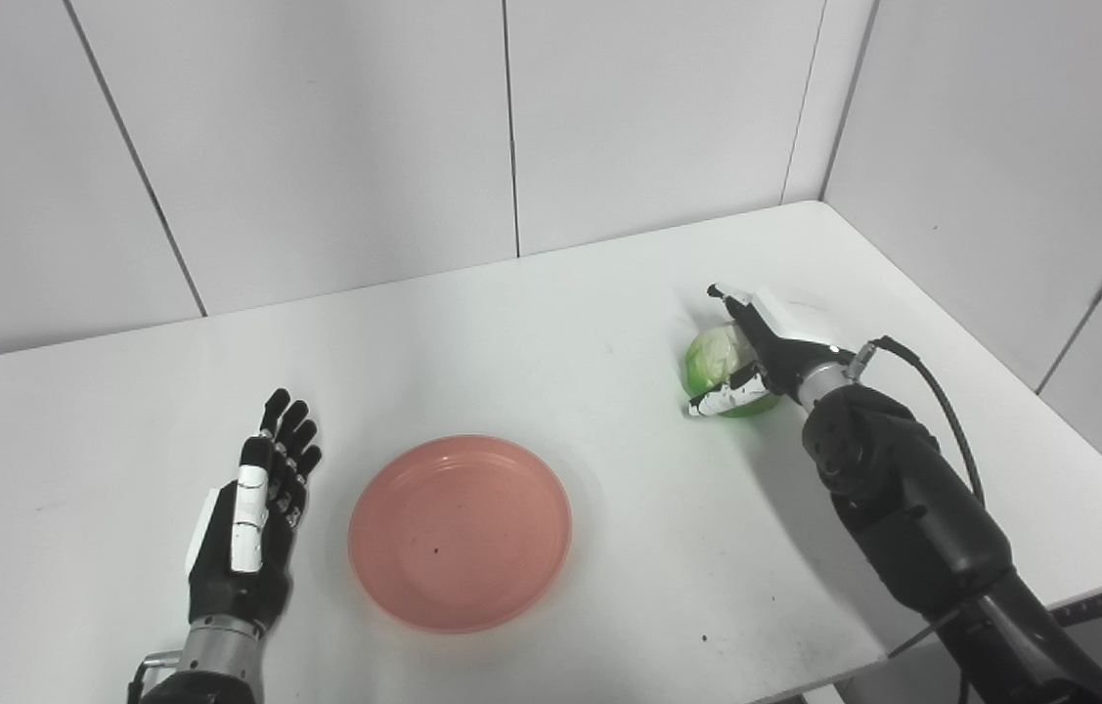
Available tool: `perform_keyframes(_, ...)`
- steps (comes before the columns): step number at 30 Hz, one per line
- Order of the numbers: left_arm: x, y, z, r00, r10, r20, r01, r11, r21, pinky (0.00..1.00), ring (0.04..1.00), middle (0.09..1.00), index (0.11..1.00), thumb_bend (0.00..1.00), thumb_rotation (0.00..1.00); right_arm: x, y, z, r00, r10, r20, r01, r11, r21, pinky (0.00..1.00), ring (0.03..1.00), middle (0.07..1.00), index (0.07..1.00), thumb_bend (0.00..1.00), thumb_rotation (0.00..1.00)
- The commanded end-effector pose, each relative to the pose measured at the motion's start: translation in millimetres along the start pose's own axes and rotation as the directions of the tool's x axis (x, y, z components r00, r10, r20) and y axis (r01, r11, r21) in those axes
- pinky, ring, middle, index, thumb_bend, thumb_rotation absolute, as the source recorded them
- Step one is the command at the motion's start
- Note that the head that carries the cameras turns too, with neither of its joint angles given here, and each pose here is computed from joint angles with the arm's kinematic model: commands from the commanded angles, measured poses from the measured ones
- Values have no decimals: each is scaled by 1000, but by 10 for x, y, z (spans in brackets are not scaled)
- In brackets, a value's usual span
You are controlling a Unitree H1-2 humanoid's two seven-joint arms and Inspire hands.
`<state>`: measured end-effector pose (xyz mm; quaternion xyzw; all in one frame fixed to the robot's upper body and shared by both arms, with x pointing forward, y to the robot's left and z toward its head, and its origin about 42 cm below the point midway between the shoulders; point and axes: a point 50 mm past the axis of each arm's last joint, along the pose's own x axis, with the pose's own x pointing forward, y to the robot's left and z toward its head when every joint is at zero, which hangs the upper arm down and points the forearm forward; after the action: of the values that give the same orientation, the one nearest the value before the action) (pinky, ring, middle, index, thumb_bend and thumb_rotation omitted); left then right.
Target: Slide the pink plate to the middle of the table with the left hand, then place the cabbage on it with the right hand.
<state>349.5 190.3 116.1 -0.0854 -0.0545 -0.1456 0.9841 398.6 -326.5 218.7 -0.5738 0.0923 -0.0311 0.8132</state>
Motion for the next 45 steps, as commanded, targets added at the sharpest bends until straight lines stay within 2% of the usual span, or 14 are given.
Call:
perform_keyframes(1, -103, 59, -83, 1000, 7, -18, -8, 1000, -17, 1000, 1000, 1000, 1000, 834, 927, 63, -210, 45, 999, -46, 14, 46, 999, -21, 966, 916, 905, 906, 982, 203)
perform_keyframes(6, -132, 41, -83, 1000, 4, -18, -5, 1000, -17, 1000, 1000, 1000, 1000, 830, 927, 35, -211, 21, 999, -39, 12, 39, 999, -17, 897, 882, 879, 864, 954, 108)
perform_keyframes(10, -154, 8, -86, 1000, -2, -18, 1, 1000, -13, 1000, 1000, 1000, 996, 815, 940, 21, -219, 10, 999, -41, 0, 41, 999, 22, 723, 839, 860, 821, 929, 22)
perform_keyframes(13, -161, -6, -68, 1000, -11, -13, 11, 1000, -6, 1000, 1000, 1000, 1000, 811, 950, 26, -229, 13, 999, -38, 0, 38, 998, 49, 583, 718, 817, 764, 869, 1)
perform_keyframes(14, -163, -4, -69, 1000, -10, -13, 9, 1000, -2, 1000, 1000, 1000, 1000, 816, 949, 22, -226, 15, 999, -44, 1, 44, 997, 56, 421, 548, 688, 725, 844, 0)
perform_keyframes(15, -160, -4, -74, 1000, -7, -14, 7, 1000, -3, 1000, 1000, 1000, 1000, 817, 949, 19, -222, 17, 999, -51, 1, 50, 997, 60, 388, 513, 661, 718, 840, 0)
perform_keyframes(17, -155, 0, -82, 1000, -5, -16, 5, 1000, -8, 1000, 1000, 1000, 1000, 825, 939, 12, -216, 20, 998, -59, 2, 59, 996, 68, 254, 356, 526, 689, 639, 0)
perform_keyframes(19, -151, 2, -80, 1000, -2, -13, 2, 1000, -8, 1000, 1000, 1000, 1000, 810, 940, 8, -210, 21, 997, -72, 0, 72, 994, 78, 164, 245, 480, 642, 582, 0)
perform_keyframes(22, -142, -5, -83, 1000, -3, -20, 3, 1000, -12, 1000, 1000, 1000, 1000, 817, 944, 10, -198, 25, 995, -100, 0, 100, 993, 67, 207, 308, 476, 497, 533, 0)
perform_keyframes(26, -139, 12, -82, 1000, -10, -21, 10, 1000, -9, 1000, 1000, 1000, 1000, 823, 954, 17, -173, 34, 985, -170, 7, 169, 984, 62, 176, 267, 473, 484, 531, 0)
perform_keyframes(32, -125, 5, -92, 1000, -9, -16, 9, 1000, -11, 1000, 1000, 1000, 1000, 825, 955, 19, -196, 54, 981, -193, 2, 192, 979, 74, 235, 349, 422, 485, 531, 0)
perform_keyframes(37, -117, 8, -93, 1000, -6, -13, 6, 1000, -11, 1000, 1000, 1000, 1000, 825, 939, 4, -234, 102, 975, -220, -2, 219, 972, 85, 193, 287, 454, 486, 531, 0)
perform_keyframes(40, -112, -7, -89, 1000, -8, -9, 8, 1000, -6, 1000, 1000, 1000, 1000, 816, 947, -13, -279, 137, 973, -232, 8, 231, 968, 95, 203, 300, 400, 500, 526, 0)
perform_keyframes(45, -97, -77, -60, 1000, 10, -17, -10, 1000, -13, 1000, 1000, 1000, 998, 819, 919, -90, -386, 260, 958, -277, 68, 267, 955, 129, 147, 228, 468, 484, 532, 0)
